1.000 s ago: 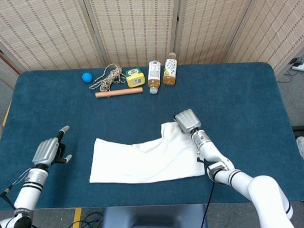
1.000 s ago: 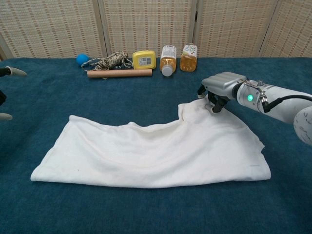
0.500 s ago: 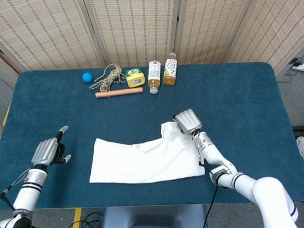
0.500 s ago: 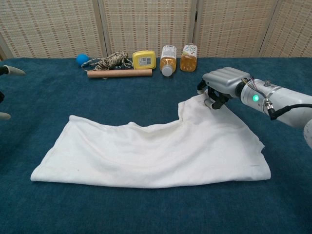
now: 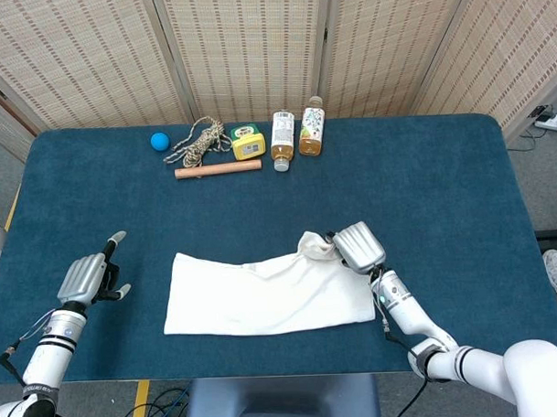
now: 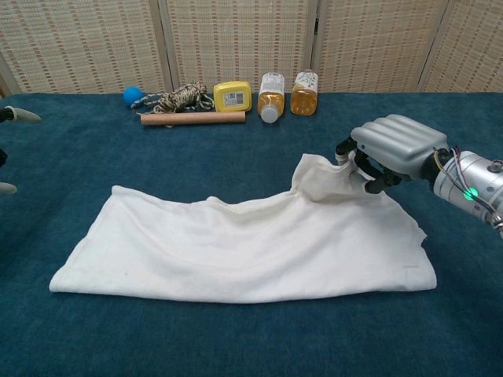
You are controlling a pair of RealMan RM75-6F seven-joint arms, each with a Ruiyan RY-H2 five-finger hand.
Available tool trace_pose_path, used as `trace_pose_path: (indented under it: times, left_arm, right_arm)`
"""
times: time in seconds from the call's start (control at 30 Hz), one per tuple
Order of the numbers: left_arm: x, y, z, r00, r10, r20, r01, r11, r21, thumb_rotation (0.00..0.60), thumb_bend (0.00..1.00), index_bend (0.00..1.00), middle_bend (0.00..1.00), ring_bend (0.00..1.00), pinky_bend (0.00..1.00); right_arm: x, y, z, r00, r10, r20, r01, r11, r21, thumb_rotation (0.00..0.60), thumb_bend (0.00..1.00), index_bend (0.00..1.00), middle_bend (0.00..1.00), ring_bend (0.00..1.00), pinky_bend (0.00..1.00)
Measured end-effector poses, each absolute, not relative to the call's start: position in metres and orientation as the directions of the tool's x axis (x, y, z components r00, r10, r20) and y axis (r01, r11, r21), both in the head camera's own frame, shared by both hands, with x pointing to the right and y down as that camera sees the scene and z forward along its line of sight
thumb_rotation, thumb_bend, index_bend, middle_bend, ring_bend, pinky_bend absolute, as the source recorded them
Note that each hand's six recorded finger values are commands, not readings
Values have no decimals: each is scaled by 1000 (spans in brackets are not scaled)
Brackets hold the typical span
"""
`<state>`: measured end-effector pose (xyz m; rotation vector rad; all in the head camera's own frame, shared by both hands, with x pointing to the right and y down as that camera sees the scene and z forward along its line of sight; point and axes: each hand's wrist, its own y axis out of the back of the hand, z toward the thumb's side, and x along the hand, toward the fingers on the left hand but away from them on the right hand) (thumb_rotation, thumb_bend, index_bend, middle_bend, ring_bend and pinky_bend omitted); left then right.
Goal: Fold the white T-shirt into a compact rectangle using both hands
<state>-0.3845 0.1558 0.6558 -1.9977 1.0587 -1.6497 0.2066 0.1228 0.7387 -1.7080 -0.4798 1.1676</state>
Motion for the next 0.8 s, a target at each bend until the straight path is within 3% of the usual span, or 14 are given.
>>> trace_pose_path:
  times: [0.27, 0.4, 0.53, 0.8]
  left_arm:
    - [-384, 157, 658, 50, -717, 695, -324, -670, -668, 600, 306, 0, 852, 779, 933]
    - [-383, 156, 658, 51, -718, 694, -324, -670, -668, 600, 305, 0, 852, 779, 934]
    - [-383, 156, 658, 52, -718, 694, -323, -669, -669, 600, 306, 0, 852, 779, 934]
    - [-382, 156, 658, 53, -717, 695, -326, -670, -667, 600, 305, 0, 852, 779, 933]
  right_arm:
    - [224, 154, 735, 463, 716, -523, -232, -471, -851, 600, 531, 462, 824, 920, 1000]
    - [229, 164, 735, 465, 694, -549, -248, -493, -834, 600, 532, 265, 824, 919, 1000]
    - [232, 171, 731, 470, 682, -560, -252, -505, -826, 600, 532, 167, 824, 919, 1000]
    - [241, 190, 726, 474, 653, -591, -266, -533, -803, 600, 532, 149, 824, 919, 1000]
